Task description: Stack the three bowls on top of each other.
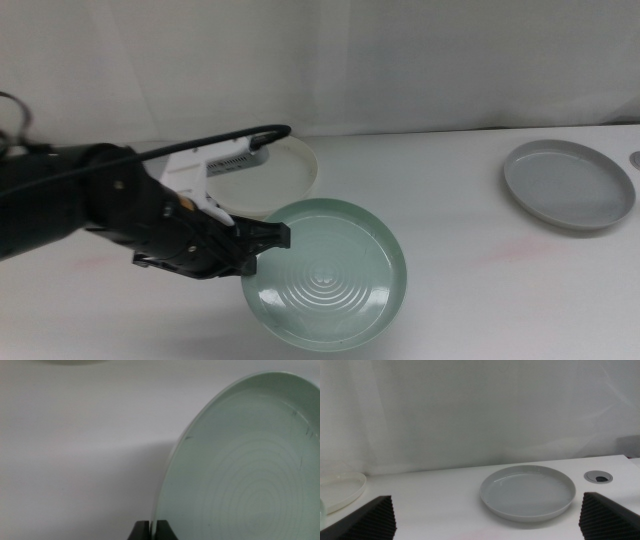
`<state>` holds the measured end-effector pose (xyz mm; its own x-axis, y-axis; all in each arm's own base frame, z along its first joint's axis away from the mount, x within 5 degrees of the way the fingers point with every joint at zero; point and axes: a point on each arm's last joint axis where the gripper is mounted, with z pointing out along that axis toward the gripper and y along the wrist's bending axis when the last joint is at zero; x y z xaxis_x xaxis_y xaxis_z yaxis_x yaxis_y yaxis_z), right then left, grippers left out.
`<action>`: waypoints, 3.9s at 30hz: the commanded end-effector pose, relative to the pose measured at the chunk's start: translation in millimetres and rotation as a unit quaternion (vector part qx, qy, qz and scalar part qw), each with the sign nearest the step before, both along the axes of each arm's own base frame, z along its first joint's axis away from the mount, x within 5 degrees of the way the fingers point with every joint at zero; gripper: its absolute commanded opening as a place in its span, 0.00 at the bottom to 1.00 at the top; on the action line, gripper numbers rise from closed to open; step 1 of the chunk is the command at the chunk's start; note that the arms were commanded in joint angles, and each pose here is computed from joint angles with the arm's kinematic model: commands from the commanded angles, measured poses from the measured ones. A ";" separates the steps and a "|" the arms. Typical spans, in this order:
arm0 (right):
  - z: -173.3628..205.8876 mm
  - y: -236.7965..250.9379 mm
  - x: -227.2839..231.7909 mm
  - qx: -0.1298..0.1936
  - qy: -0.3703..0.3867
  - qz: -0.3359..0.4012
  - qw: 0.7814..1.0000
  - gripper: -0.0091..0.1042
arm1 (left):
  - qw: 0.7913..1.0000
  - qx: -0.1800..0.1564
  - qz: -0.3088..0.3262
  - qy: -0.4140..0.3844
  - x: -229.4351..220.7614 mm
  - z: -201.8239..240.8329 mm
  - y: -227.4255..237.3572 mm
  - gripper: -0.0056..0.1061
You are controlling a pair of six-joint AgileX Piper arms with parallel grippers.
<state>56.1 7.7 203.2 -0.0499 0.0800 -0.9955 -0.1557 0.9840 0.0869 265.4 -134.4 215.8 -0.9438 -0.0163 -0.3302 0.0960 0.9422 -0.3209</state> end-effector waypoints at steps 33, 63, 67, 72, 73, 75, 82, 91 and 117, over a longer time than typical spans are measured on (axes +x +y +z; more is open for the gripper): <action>-11.8 0.2 -0.1 -0.008 0.003 0.002 1.000 0.99 | 0.999 0.036 -0.024 0.018 25.8 -50.7 -25.9 0.88; -11.1 0.5 -0.1 -0.008 -0.001 0.003 1.000 0.99 | 0.966 0.176 0.047 -0.181 -31.6 136.0 83.8 0.87; -11.1 0.5 -0.1 -0.008 -0.001 0.003 1.000 0.99 | 0.968 0.180 0.042 -0.171 -6.6 130.7 76.4 0.87; -11.1 0.5 -0.1 -0.008 -0.001 0.003 1.000 0.99 | 0.964 0.195 0.039 -0.174 38.6 131.7 65.1 0.87; -10.9 0.5 -0.1 -0.008 -0.002 0.004 1.000 0.99 | 0.964 0.196 0.039 -0.173 56.3 131.6 60.1 0.87; -10.5 0.7 -0.1 -0.007 -0.004 0.004 1.000 0.99 | 0.965 0.196 0.044 -0.169 76.8 128.4 57.8 0.87; -10.5 0.7 -0.1 -0.007 -0.004 0.004 1.000 0.99 | 0.976 0.164 0.073 -0.125 139.4 99.6 70.2 0.87; -10.5 0.7 -0.1 -0.007 -0.004 0.004 1.000 0.99 | 0.985 0.142 0.072 -0.060 192.0 21.7 65.0 0.87; -10.5 0.6 -0.1 -0.007 -0.004 0.004 1.000 0.99 | 0.990 0.120 0.073 0.013 223.6 -72.2 54.0 0.72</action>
